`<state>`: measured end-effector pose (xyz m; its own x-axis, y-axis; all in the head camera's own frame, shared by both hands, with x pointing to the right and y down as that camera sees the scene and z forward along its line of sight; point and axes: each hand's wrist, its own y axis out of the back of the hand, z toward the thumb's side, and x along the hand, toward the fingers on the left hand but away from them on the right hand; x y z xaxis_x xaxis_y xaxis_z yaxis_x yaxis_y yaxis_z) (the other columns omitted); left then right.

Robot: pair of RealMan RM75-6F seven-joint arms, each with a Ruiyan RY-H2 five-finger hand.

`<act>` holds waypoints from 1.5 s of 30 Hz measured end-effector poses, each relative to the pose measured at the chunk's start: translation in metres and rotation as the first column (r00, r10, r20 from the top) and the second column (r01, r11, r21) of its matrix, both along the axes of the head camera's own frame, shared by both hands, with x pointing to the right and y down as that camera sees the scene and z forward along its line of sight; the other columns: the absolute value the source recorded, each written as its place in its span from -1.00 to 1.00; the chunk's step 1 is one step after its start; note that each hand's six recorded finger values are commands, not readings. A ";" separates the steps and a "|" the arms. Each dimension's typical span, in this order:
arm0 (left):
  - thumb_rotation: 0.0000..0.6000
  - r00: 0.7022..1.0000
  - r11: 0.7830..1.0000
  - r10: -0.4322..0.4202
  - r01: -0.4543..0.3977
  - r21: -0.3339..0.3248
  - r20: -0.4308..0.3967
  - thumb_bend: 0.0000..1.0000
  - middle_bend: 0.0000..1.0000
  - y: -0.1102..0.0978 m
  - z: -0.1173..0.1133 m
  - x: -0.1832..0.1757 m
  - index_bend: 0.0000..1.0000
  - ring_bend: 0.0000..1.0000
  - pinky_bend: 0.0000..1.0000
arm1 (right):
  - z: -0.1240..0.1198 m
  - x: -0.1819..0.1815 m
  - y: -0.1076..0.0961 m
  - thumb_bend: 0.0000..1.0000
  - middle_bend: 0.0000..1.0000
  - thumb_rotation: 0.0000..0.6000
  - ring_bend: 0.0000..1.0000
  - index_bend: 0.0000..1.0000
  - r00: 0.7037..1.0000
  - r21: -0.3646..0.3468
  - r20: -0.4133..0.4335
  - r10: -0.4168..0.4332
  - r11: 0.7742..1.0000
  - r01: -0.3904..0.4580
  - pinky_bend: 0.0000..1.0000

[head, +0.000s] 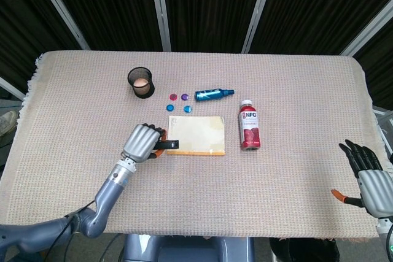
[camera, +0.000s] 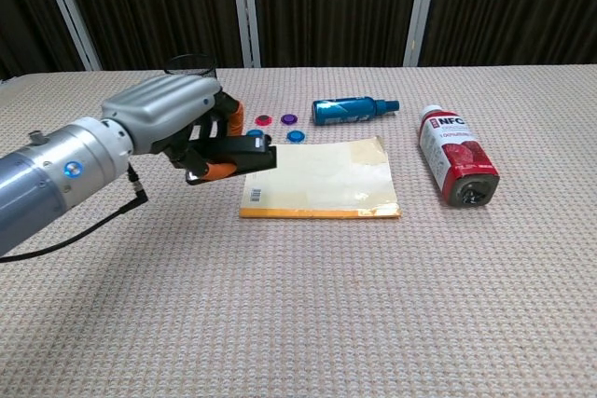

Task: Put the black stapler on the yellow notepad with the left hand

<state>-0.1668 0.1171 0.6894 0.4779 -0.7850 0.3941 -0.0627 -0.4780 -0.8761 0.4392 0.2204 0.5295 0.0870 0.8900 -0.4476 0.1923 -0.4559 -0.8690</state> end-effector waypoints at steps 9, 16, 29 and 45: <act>1.00 0.999 0.999 0.038 -0.038 0.000 0.007 -0.35 0.14 -0.013 0.021 0.053 0.21 0.03 0.14 | -0.006 0.006 -0.002 -0.83 -1.00 1.00 -1.00 -1.00 0.999 0.007 0.033 0.015 1.000 -0.015 -1.00; 1.00 0.998 0.999 0.052 -0.052 -0.009 0.037 -0.36 0.08 -0.019 0.042 0.084 0.11 0.00 0.14 | -0.009 0.011 -0.002 -0.83 -1.00 1.00 -1.00 -1.00 0.999 0.009 0.051 0.013 1.000 -0.013 -1.00; 1.00 0.997 0.996 0.071 -0.072 -0.044 -0.010 -0.55 -0.99 -0.016 0.050 0.113 -1.00 -0.84 -0.36 | -0.010 0.012 -0.003 -0.83 -1.00 1.00 -1.00 -1.00 0.998 0.012 0.055 0.013 1.000 -0.014 -1.00; 1.00 1.000 0.987 -0.014 0.010 0.161 0.022 -0.53 -1.00 0.038 -0.045 -0.025 -1.00 -1.00 -0.61 | -0.008 0.009 0.000 -0.83 -1.00 1.00 -1.00 -1.00 1.000 0.024 0.015 0.017 1.000 -0.017 -1.00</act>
<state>-0.1914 0.1546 0.6440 0.4607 -0.8447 0.2727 -0.0469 -0.3299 -0.9428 0.4485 0.2204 0.5210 0.0783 0.9019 -0.4248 0.2130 -0.4314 -0.8766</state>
